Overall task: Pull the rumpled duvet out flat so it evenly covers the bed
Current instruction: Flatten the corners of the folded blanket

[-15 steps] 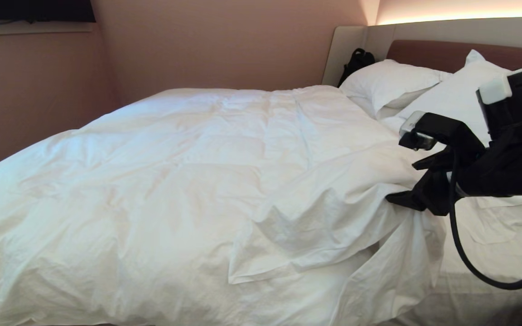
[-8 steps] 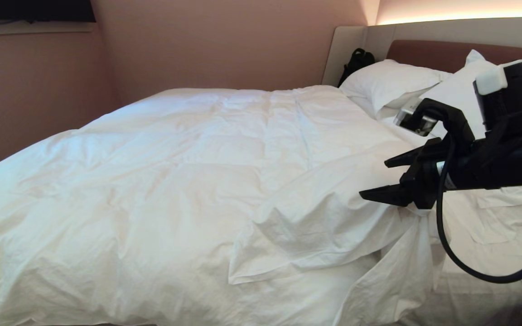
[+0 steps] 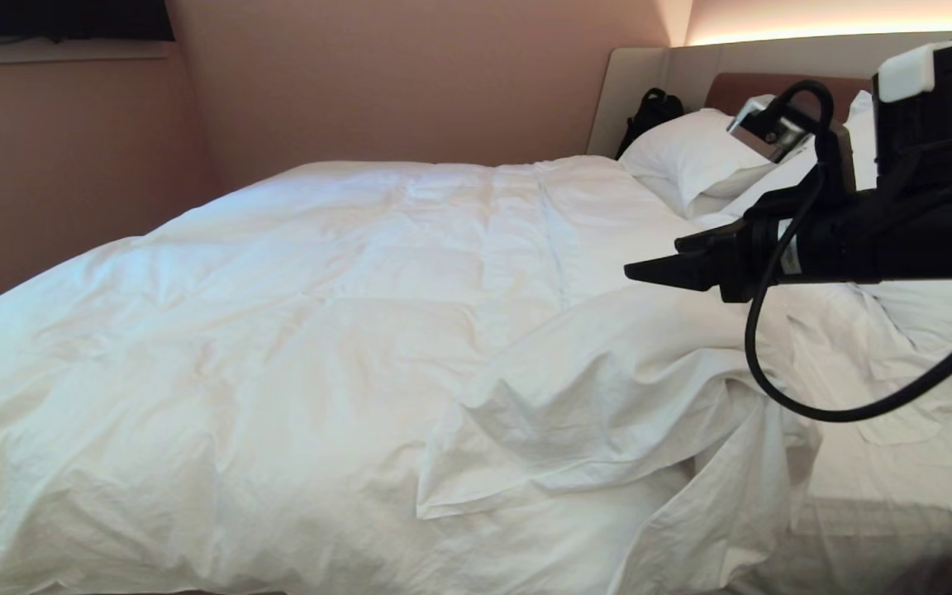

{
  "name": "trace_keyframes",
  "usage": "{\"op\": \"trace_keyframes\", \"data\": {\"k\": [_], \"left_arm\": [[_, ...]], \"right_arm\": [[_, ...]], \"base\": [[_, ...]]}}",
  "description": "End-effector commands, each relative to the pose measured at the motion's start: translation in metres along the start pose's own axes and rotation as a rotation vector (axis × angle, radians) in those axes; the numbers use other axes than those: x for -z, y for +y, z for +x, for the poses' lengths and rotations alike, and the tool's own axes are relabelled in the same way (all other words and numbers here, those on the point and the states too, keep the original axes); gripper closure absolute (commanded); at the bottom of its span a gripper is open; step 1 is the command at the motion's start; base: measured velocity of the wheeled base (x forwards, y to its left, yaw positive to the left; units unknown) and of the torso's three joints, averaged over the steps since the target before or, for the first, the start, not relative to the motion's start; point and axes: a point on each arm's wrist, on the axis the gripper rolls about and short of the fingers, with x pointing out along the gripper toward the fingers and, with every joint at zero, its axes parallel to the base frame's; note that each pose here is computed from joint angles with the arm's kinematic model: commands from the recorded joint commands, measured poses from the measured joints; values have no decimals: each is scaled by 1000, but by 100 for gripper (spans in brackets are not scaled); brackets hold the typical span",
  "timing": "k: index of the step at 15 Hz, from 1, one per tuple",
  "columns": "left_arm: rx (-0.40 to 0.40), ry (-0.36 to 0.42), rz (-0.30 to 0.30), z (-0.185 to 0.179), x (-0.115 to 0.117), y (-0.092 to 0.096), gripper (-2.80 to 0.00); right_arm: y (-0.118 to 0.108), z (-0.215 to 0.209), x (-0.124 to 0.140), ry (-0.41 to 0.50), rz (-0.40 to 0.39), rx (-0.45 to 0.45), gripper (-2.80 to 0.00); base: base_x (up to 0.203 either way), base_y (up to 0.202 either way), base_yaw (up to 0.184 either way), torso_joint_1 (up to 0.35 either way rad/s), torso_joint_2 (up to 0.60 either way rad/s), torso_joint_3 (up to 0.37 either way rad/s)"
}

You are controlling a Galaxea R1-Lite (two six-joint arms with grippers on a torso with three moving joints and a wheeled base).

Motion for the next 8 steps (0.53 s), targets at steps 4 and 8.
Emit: {"op": "trace_keyframes", "data": {"k": [4, 8], "left_arm": [[0, 0, 1, 0, 0, 0, 0], [0, 0, 1, 0, 0, 0, 0]], "right_arm": [[1, 16, -5, 39, 112, 258, 0], [6, 7, -12, 108, 156, 264, 0]], "base": [[0, 0, 0, 0, 0, 0], [0, 0, 0, 0, 0, 0]]}}
